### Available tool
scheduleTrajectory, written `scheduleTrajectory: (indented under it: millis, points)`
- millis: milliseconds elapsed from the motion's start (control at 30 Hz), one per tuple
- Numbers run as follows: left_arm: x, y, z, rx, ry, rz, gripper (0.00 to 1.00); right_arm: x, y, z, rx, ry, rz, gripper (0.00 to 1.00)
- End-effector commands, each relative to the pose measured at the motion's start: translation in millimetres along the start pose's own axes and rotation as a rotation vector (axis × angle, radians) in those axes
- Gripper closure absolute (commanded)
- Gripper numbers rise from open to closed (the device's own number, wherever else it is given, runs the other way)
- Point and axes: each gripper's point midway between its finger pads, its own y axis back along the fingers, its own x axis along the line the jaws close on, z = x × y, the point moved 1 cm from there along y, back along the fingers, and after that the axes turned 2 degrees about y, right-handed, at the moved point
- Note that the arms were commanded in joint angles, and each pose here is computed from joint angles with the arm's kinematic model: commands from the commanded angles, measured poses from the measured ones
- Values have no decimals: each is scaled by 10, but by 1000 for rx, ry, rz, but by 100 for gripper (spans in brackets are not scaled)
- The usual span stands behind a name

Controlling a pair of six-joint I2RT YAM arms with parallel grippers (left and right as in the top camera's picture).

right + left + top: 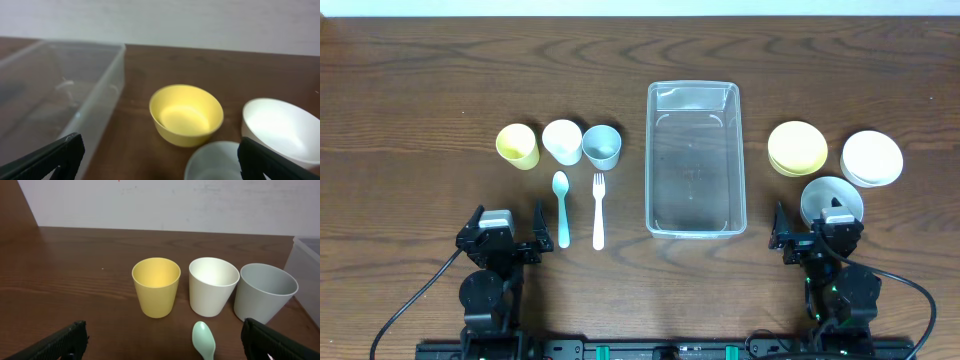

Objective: Pack container
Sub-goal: 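Move the right gripper toward the grey bowl on the right, then lower the right gripper and grasp the grey bowl's rim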

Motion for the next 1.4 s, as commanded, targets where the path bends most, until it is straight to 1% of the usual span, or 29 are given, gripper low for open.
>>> scheduleTrajectory:
  millis: [0, 100, 167, 233, 433, 567, 633, 767, 900, 1033, 1067, 1133, 1200, 1300, 1367]
  points:
    - [54, -5, -153, 49, 0, 32, 2, 123, 9, 38, -15, -72, 81, 1]
    - [54, -5, -153, 49, 0, 32, 2, 225, 34, 47, 7, -120, 143, 1]
    - [54, -5, -153, 49, 0, 32, 2, 281, 72, 118, 21, -132, 177, 1]
    - [54, -5, -153, 49, 0, 32, 2, 293, 121, 251, 31, -132, 184, 1]
    - [55, -5, -154, 49, 0, 33, 2, 267, 276, 901, 67, -63, 171, 1]
    - [54, -5, -153, 49, 0, 32, 2, 169, 245, 1167, 196, -78, 112, 1]
    - [54, -5, -154, 49, 0, 32, 2, 124, 172, 1256, 300, -87, 86, 1]
    - [54, -5, -153, 49, 0, 32, 2, 128, 11, 1382, 439, -103, 94, 1]
    - [54, -5, -153, 49, 0, 32, 2, 189, -174, 1430, 520, -123, 136, 1]
    - [54, -5, -154, 49, 0, 32, 2, 224, -265, 1290, 582, -133, 160, 1]
    - [55, -5, -153, 49, 0, 33, 2, 190, -289, 1224, 608, -99, 148, 1]
    - [54, -5, -154, 49, 0, 32, 2, 102, -302, 1145, 642, -107, 87, 1]
    - [55, -5, -153, 49, 0, 33, 2, -47, -314, 1076, 670, -163, -33, 1]
    - [55, -5, -153, 49, 0, 33, 2, -413, -239, 940, 702, -295, -332, 1]
    - [54, -5, -153, 49, 0, 32, 2, -577, -168, 840, 727, -360, -464, 1]
